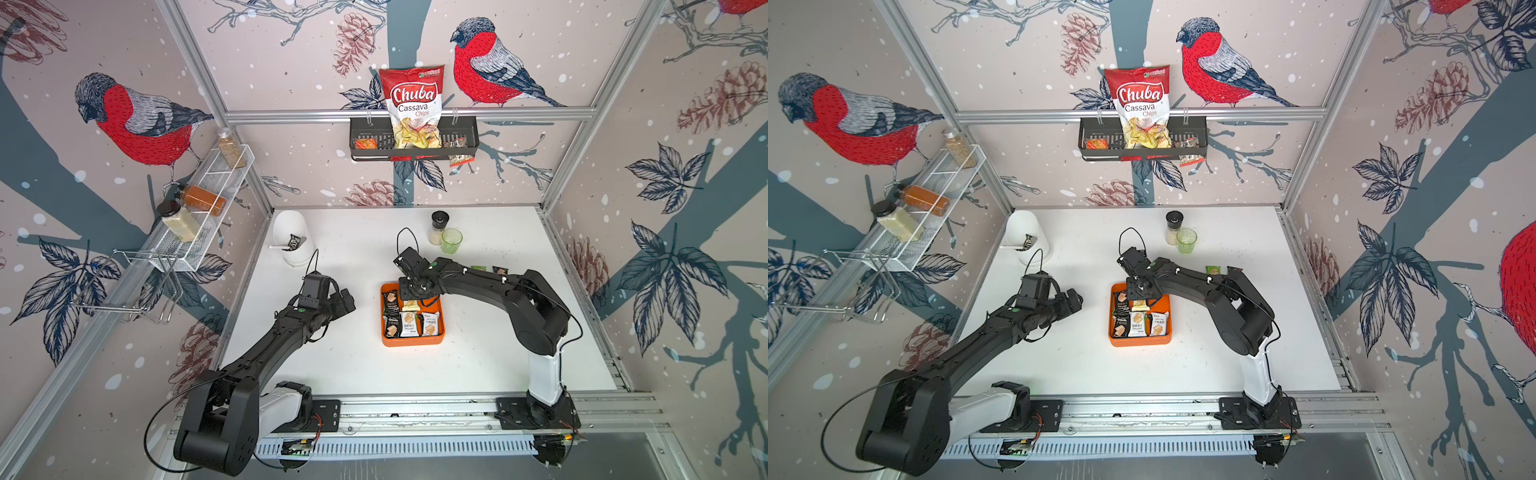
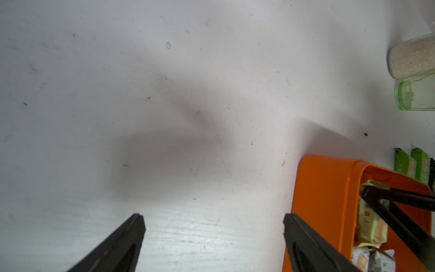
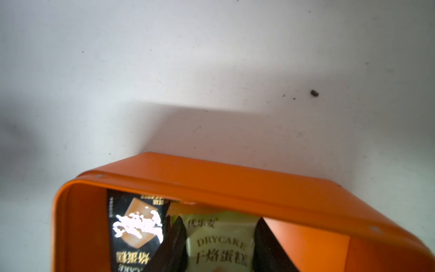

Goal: Take the cookies out of the storage box
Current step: Pick up the cookie from the storage box.

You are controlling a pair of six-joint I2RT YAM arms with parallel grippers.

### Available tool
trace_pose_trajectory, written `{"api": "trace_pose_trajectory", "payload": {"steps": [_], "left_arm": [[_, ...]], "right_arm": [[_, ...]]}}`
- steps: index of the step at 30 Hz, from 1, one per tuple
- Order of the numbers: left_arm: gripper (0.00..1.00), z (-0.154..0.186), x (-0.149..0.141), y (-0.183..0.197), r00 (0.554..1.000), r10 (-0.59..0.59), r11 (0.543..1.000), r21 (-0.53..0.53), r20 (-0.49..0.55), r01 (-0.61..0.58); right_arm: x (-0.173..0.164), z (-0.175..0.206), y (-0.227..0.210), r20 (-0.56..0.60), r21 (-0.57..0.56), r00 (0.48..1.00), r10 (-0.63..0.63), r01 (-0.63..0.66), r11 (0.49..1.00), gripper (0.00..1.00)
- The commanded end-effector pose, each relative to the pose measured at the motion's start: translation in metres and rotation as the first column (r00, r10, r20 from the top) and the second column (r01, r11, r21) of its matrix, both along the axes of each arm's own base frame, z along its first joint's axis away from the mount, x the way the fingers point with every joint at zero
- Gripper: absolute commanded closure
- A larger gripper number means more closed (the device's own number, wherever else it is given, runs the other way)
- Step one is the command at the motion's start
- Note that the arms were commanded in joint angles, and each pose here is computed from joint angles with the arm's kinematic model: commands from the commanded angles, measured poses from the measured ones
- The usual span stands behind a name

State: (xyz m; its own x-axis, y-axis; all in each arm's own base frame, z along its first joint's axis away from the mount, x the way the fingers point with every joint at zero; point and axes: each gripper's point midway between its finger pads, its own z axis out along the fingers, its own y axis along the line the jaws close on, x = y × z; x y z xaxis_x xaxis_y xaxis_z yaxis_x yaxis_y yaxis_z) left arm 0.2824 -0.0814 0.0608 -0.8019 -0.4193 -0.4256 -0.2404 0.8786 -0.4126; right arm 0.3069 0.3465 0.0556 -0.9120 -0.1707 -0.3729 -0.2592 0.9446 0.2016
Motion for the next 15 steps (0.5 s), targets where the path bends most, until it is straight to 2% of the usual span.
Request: {"api": "trace_pose_trajectory", "payload": {"steps": [1, 8, 15], "left_arm": [[0.04, -0.001, 0.002, 0.0, 1.0, -0.009, 1.0, 0.005, 0.008, 0.009], [0.04, -0.002, 0.002, -0.002, 1.0, -0.018, 1.0, -0.003, 0.004, 0.018], [0.04, 0.003, 0.005, -0.013, 0.999, -0.041, 0.998, -0.053, 0.011, 0.041]], "right_arm": [[-0.004, 0.01, 0.006, -0.017, 0.071, 0.999, 0.03, -0.029, 0.997, 0.56], [-0.01, 0.025, 0.006, -0.047, 0.208, 0.998, 0.043, -0.032, 0.978, 0.58], [-0.009, 0.054, -0.006, -0.053, 0.366, 0.998, 0.037, -0.015, 0.93, 0.59]]}}
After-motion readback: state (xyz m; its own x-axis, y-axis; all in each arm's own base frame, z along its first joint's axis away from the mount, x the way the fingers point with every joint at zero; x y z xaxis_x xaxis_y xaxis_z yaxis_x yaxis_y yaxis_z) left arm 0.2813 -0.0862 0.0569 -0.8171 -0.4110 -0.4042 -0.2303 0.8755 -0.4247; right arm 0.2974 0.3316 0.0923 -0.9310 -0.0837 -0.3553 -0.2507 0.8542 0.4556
